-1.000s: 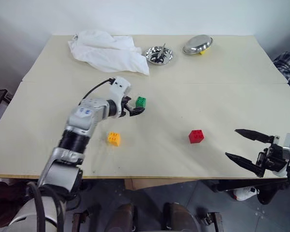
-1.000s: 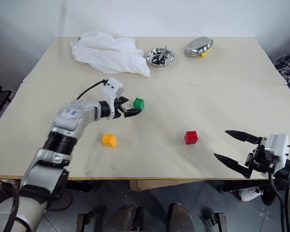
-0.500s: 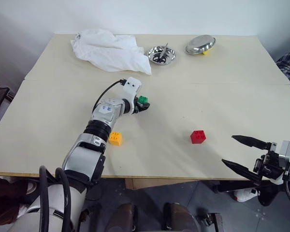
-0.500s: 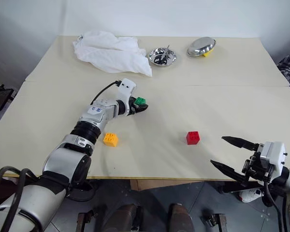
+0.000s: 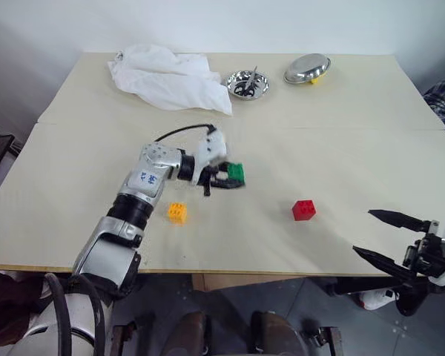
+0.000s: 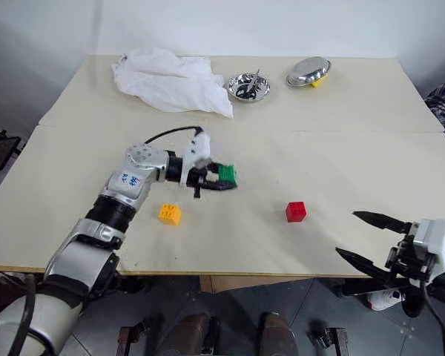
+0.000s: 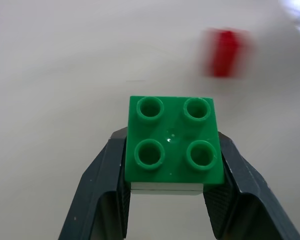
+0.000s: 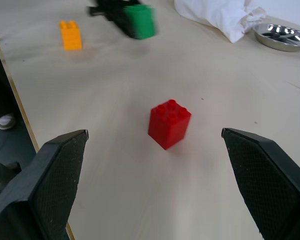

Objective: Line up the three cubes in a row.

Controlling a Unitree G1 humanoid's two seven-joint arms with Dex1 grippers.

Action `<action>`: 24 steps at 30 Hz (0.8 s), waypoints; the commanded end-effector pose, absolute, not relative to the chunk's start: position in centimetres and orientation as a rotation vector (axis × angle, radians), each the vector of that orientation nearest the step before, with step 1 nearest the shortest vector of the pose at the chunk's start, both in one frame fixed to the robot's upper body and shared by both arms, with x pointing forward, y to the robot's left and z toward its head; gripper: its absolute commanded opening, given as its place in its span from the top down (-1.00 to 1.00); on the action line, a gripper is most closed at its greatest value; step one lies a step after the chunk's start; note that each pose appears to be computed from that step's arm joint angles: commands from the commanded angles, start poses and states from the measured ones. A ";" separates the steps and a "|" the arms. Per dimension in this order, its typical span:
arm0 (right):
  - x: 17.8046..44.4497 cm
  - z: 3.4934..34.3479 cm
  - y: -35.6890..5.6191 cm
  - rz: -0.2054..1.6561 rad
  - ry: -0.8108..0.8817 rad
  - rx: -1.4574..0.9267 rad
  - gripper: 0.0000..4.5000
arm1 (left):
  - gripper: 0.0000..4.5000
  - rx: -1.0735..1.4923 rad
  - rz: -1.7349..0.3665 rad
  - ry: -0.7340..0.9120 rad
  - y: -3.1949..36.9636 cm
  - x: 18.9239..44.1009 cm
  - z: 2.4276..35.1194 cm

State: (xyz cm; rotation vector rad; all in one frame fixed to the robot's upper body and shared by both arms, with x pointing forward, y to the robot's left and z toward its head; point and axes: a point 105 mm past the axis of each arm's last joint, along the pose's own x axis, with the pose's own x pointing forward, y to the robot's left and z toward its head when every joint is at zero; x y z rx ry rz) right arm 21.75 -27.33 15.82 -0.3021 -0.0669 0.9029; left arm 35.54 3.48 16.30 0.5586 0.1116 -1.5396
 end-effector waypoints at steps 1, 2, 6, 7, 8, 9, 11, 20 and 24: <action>21.5 16.8 -27.6 0.902 -0.092 -0.333 -1.00 | 0.32 0.631 -1.653 0.120 1.7 33.2 15.9; 21.4 16.8 -27.5 0.903 -0.089 -0.333 -1.00 | 0.32 0.630 -1.652 0.136 1.1 32.9 15.6; 21.2 16.7 -27.4 0.906 -0.081 -0.331 -1.00 | 0.32 0.643 -1.590 0.205 -0.5 32.7 14.1; 21.1 16.7 -27.3 0.907 -0.080 -0.331 -1.00 | 0.32 0.663 -1.563 0.207 -0.7 33.1 13.7; 21.1 16.7 -27.3 0.908 -0.079 -0.330 -1.00 | 0.32 0.677 -1.531 0.208 -0.9 33.5 13.4; 21.1 16.7 -27.3 0.908 -0.077 -0.330 -1.00 | 0.32 0.680 -1.497 0.219 -1.0 34.0 13.2; 21.0 16.7 -27.4 0.907 -0.074 -0.329 -1.00 | 0.32 0.666 -1.464 0.229 -1.2 34.5 13.1; 20.5 16.6 -27.5 0.901 -0.057 -0.326 -1.00 | 0.32 0.675 -1.492 0.293 -1.4 34.8 11.7; 20.6 16.5 -27.3 0.901 -0.058 -0.322 -1.00 | 0.00 0.663 -1.513 0.301 -1.2 34.6 11.8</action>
